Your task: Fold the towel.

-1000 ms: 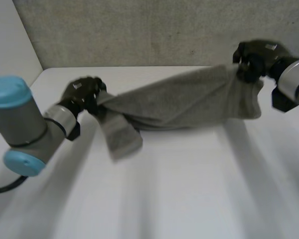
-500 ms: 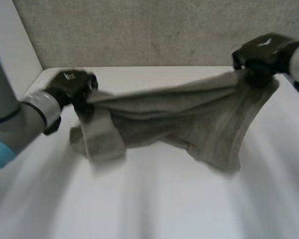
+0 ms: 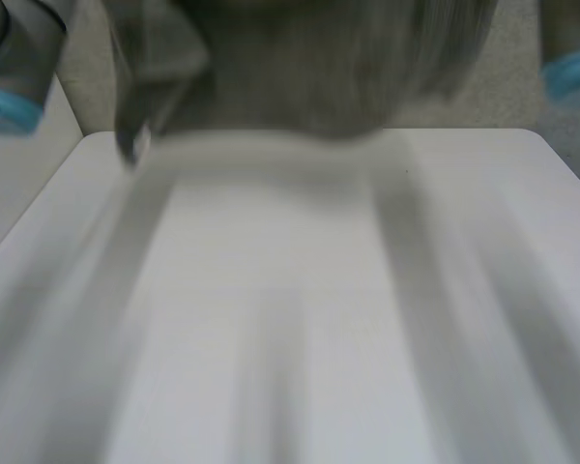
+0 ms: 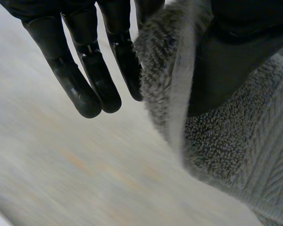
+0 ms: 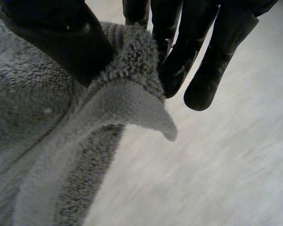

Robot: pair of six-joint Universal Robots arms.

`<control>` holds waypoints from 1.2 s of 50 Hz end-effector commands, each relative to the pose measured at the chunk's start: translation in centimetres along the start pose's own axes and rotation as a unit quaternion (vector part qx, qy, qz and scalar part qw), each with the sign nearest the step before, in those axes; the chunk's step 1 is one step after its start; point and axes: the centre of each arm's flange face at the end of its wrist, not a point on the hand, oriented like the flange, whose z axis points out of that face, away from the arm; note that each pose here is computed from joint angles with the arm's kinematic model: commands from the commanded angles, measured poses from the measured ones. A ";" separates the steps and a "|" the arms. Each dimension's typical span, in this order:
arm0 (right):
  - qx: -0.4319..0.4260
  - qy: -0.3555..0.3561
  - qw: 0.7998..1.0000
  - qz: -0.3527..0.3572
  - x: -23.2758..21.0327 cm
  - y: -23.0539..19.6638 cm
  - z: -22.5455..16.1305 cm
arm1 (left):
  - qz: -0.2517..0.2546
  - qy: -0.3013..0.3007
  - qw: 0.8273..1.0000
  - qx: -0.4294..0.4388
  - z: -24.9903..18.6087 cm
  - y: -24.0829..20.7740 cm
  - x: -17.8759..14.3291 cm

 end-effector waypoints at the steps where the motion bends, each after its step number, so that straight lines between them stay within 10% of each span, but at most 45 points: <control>1: 0.001 -0.075 0.997 0.004 -0.5 -1.5 -0.6 | 0.050 -0.056 0.995 0.071 0.8 -3.4 -2.3; 8: -0.148 -0.182 0.972 -0.027 -3.9 4.8 -4.2 | 0.031 0.028 0.997 -0.063 -2.8 2.5 1.0; 27: -0.404 -0.329 0.853 -0.038 -8.4 19.3 -21.1 | -0.012 0.181 0.937 -0.298 -19.0 16.7 11.1; 43: -0.390 -0.195 0.900 -0.003 -2.4 17.3 -20.5 | -0.024 0.166 0.938 -0.304 -19.8 16.4 10.3; 60: -0.410 -0.083 0.908 0.031 2.4 20.4 -21.1 | -0.119 0.143 0.931 -0.315 -20.4 15.4 11.1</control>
